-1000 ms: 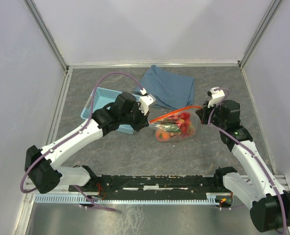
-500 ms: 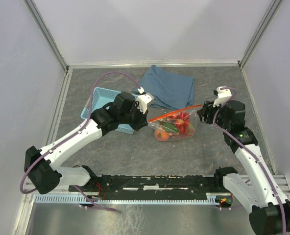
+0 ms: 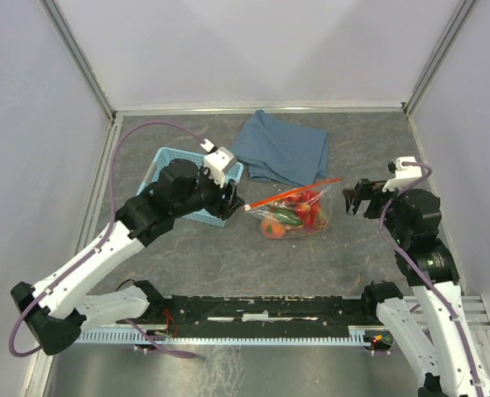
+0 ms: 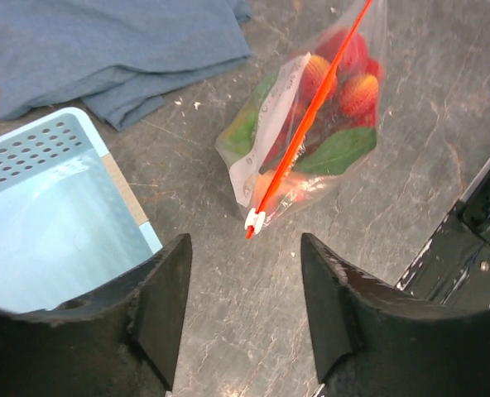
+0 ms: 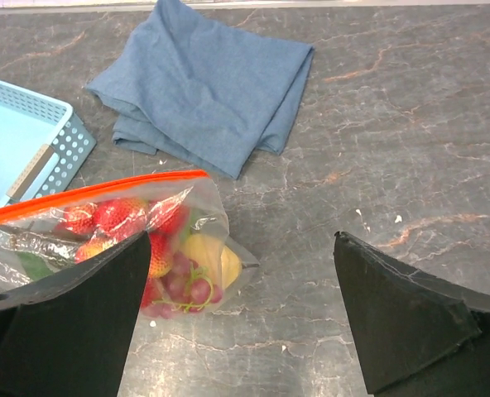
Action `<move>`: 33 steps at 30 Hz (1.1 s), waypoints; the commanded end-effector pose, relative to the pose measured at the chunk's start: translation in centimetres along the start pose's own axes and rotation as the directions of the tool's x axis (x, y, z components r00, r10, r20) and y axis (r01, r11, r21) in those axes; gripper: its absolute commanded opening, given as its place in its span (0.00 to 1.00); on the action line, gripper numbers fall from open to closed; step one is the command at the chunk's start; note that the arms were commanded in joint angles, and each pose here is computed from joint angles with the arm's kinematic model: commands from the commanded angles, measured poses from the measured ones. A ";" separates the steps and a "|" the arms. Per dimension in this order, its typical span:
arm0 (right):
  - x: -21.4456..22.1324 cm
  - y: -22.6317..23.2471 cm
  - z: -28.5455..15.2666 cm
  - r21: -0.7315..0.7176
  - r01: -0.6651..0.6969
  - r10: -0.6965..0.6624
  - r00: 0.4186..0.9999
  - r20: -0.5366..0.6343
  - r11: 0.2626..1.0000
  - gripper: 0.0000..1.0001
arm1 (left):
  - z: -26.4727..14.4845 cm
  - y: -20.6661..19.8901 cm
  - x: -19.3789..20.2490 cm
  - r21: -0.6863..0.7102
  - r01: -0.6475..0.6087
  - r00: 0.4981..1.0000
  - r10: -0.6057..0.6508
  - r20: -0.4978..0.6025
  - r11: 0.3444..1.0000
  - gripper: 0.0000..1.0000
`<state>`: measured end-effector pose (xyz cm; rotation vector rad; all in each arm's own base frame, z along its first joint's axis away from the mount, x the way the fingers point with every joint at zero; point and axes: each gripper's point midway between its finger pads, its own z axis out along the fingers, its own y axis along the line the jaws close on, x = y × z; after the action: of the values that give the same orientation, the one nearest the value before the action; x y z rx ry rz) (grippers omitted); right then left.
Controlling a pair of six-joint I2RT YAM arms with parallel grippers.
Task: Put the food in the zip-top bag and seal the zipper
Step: Zip the zipper food storage bag at the center of the board, then reset both arms
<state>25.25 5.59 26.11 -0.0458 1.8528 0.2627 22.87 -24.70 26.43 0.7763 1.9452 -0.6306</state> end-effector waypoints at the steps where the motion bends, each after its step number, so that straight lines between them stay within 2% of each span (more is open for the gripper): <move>1: -2.0 -1.3 -2.2 0.094 -0.020 0.015 0.999 0.047 0.995 0.99 | -2.9 1.9 -2.7 -0.129 0.091 0.985 -0.070 0.158 0.988 0.66; 4: -2.4 -3.7 -4.1 0.236 -0.052 0.035 0.997 0.073 0.970 0.99 | -5.9 4.2 -3.6 -0.264 0.162 0.959 -0.089 0.268 0.951 0.74; 6: -2.7 -5.6 -5.8 0.354 -0.123 0.085 0.989 0.120 0.927 0.99 | -8.2 6.0 -3.8 -0.354 0.221 0.934 -0.093 0.345 0.909 0.79; 10: -3.1 -7.5 -9.3 0.449 -0.162 0.072 0.975 0.212 0.879 0.99 | -12.5 8.3 -3.7 -0.451 0.326 0.874 -0.083 0.479 0.831 0.90; 12: -3.2 -8.4 -11.3 0.482 -0.187 0.054 0.959 0.277 0.856 0.99 | -14.4 9.2 -3.3 -0.478 0.374 0.842 -0.075 0.534 0.795 1.00; 16: -3.1 -8.9 -14.3 0.482 -0.222 0.029 0.926 0.376 0.847 0.99 | -17.9 10.8 -2.0 -0.516 0.465 0.774 -0.046 0.632 0.720 1.00; 20: -2.6 -9.2 -15.6 0.483 -0.219 -0.007 0.906 0.423 0.848 0.99 | -20.5 11.5 -0.8 -0.497 0.535 0.701 -0.032 0.712 0.683 1.00; 22: -2.3 -9.5 -15.7 0.496 -0.211 -0.023 0.905 0.425 0.842 0.99 | -21.2 11.7 -0.2 -0.493 0.551 0.681 -0.022 0.732 0.674 0.99; 28: -1.5 -9.7 -14.9 0.508 -0.200 -0.013 0.923 0.385 0.838 0.99 | -21.8 12.0 0.6 -0.490 0.565 0.655 0.001 0.756 0.664 1.00; 33: -1.5 -9.3 -14.5 0.500 -0.179 -0.013 0.934 0.357 0.847 0.99 | -21.3 12.1 0.5 -0.507 0.548 0.674 0.007 0.739 0.665 1.00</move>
<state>13.29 -6.68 29.72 0.4564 1.4973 -0.1685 19.31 -2.20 32.87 -0.2426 1.4329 -0.2389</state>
